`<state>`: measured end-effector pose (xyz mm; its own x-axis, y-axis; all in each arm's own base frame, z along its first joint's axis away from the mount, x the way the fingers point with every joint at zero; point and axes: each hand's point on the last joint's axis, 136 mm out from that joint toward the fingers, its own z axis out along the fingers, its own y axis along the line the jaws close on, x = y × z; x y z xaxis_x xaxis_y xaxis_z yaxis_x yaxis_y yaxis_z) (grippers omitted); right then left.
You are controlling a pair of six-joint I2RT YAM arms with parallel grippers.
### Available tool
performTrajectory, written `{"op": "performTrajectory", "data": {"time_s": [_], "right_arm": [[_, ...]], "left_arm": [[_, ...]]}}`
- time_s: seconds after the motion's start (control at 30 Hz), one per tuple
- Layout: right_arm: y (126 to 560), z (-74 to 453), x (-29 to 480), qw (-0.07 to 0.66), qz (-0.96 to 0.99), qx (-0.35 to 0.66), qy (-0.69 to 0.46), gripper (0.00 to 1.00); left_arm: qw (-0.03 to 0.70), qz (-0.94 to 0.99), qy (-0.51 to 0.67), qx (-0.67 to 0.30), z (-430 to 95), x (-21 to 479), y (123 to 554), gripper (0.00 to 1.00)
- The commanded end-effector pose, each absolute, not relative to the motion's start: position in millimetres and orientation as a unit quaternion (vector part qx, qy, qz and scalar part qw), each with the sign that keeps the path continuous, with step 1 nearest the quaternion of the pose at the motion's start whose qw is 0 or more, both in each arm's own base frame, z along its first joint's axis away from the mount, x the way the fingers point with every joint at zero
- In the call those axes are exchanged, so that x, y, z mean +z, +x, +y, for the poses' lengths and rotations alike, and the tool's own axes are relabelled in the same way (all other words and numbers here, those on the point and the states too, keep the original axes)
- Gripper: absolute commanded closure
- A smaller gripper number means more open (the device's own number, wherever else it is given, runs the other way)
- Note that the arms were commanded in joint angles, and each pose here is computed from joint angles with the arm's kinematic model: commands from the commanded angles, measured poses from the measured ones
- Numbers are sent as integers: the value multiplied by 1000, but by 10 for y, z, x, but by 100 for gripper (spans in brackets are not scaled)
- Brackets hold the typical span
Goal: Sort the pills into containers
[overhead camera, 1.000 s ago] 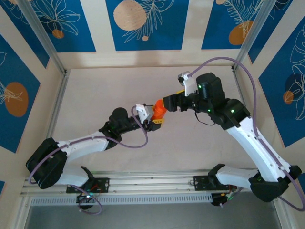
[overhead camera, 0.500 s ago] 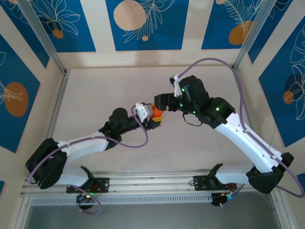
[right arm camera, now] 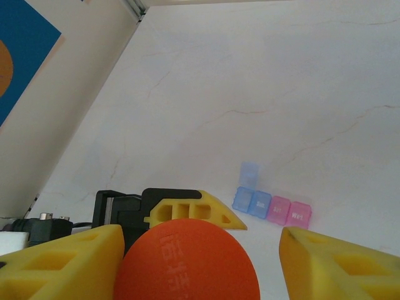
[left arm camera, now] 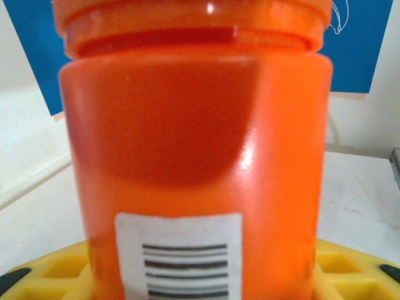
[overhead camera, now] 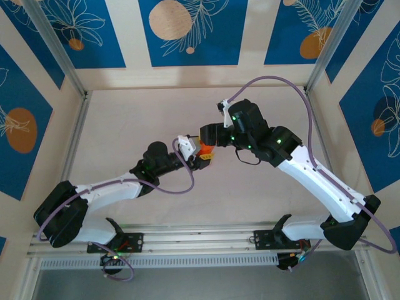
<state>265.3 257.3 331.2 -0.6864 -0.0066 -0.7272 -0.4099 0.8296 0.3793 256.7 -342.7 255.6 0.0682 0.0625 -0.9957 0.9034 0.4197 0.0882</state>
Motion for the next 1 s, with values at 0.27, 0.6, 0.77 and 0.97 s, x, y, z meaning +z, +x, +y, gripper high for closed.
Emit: {"op": "performTrajectory", "data": {"time_s": [0.27, 0.6, 0.77, 0.97], "right_arm": [[2579, 2582, 3244, 366, 881, 273, -126, 31], [2518, 2558, 3225, 369, 876, 274, -146, 54], [2400, 2609, 3267, 383, 852, 288, -210, 60], [2002, 2710, 3187, 374, 764, 316, -420, 58]], "left_arm": [[629, 575, 400, -337, -3363, 2723, 2569, 100], [630, 573, 396, -343, -3360, 2747, 2562, 100], [625, 561, 406, -360, -3381, 2793, 2490, 100], [601, 506, 457, -417, -3436, 2878, 2178, 100]]}}
